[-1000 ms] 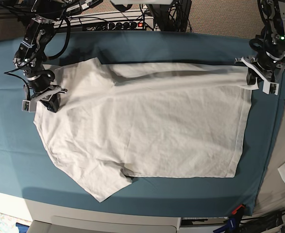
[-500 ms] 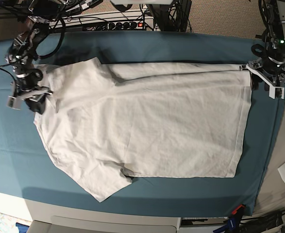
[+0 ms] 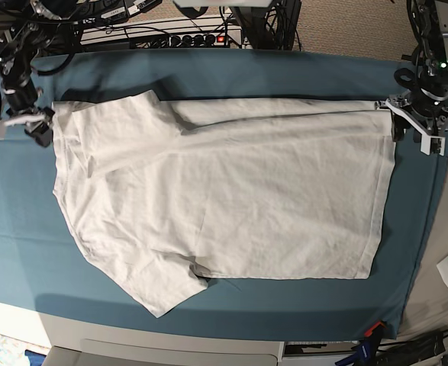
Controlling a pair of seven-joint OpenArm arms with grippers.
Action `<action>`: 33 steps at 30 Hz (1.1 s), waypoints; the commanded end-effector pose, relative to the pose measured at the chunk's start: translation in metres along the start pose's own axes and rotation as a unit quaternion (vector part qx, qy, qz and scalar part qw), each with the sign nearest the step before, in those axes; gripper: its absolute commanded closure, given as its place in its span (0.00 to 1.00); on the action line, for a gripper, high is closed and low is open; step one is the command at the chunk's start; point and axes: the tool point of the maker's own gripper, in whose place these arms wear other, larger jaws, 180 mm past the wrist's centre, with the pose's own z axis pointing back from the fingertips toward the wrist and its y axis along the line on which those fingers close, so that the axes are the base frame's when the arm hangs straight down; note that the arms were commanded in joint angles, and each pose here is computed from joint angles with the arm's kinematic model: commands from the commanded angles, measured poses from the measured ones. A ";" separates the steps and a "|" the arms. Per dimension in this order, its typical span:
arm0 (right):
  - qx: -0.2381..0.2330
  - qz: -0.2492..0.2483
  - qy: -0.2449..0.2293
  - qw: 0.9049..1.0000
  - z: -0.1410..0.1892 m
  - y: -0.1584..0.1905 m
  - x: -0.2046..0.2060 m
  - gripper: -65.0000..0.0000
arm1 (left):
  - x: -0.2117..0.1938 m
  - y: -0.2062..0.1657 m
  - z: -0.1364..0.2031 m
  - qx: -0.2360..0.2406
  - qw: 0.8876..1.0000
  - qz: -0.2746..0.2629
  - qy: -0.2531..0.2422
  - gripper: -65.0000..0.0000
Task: Fold the T-shirt properly
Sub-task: 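Regrasp the shirt edge with both grippers near shoulder and hem corner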
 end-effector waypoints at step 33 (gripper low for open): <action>0.073 -0.053 0.055 0.994 -0.006 0.015 -0.050 0.97 | -0.038 0.019 0.000 -0.042 0.991 0.107 0.067 0.46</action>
